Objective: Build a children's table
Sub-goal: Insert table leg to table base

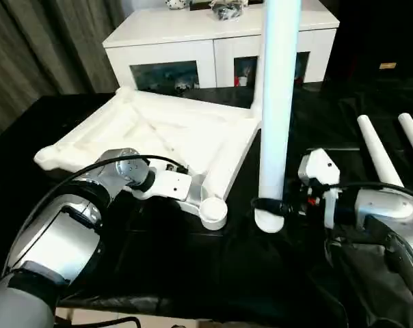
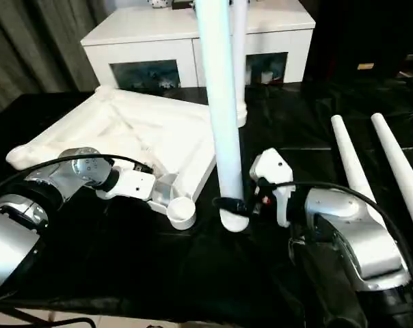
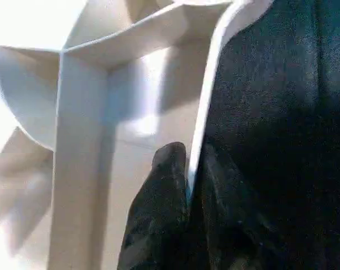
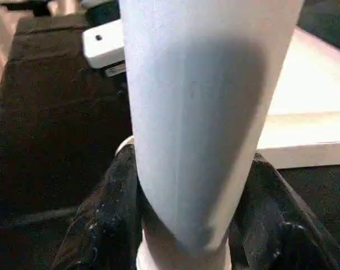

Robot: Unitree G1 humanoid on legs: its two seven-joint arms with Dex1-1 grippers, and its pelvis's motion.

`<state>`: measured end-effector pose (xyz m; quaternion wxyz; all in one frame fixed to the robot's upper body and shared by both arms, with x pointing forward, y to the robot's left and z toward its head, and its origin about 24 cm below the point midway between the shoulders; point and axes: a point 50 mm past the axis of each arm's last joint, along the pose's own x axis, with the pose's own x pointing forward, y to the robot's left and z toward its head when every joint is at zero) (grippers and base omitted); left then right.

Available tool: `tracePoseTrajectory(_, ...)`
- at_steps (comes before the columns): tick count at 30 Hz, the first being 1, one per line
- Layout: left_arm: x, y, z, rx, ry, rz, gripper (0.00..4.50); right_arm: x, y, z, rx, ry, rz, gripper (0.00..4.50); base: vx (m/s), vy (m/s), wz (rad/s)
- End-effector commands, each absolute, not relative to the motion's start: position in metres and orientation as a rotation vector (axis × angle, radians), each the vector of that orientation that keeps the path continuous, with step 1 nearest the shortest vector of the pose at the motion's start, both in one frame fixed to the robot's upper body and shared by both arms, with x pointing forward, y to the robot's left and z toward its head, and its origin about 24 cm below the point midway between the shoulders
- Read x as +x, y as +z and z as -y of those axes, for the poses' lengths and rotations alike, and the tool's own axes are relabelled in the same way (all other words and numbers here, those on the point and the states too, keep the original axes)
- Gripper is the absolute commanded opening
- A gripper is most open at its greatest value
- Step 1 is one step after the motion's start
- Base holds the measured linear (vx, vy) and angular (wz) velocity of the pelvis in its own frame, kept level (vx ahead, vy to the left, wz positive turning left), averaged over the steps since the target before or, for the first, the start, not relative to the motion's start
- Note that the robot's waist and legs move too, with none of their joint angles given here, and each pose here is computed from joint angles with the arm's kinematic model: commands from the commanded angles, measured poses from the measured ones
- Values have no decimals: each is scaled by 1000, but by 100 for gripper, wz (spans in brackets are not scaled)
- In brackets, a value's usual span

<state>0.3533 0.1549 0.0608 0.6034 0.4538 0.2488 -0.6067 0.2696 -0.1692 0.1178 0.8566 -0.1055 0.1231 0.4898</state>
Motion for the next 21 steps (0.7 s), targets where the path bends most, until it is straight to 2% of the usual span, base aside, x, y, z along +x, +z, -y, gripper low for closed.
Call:
tracePoseTrajectory(1, 342, 39, -165, 875, -1365, -655, 21, 276, 125, 171, -232, 983, -216, 183, 0, 0, 0)
tracePoseTrajectory(2, 342, 39, -162, 746, -1339, -626, 20, 284, 126, 174, -215, 912, -207, 183, 0, 0, 0)
tracePoseTrajectory(6, 337, 32, -157, 500, -1300, -579, 17, 294, 126, 181, -130, 779, -196, 183, 0, 0, 0)
tracePoseTrajectory(8, 335, 31, -152, 438, -1288, -552, 11, 295, 125, 181, -105, 753, -200, 183, 0, 0, 0)
tracePoseTrajectory(15, 319, 27, -126, 441, -1238, -417, 1, 308, 121, 177, -44, 650, -214, 183, 0, 0, 0)
tracePoseTrajectory(21, 303, 25, -116, 447, -1227, -417, 1, 309, 122, 164, 2, 681, -208, 183, 0, 0, 0)
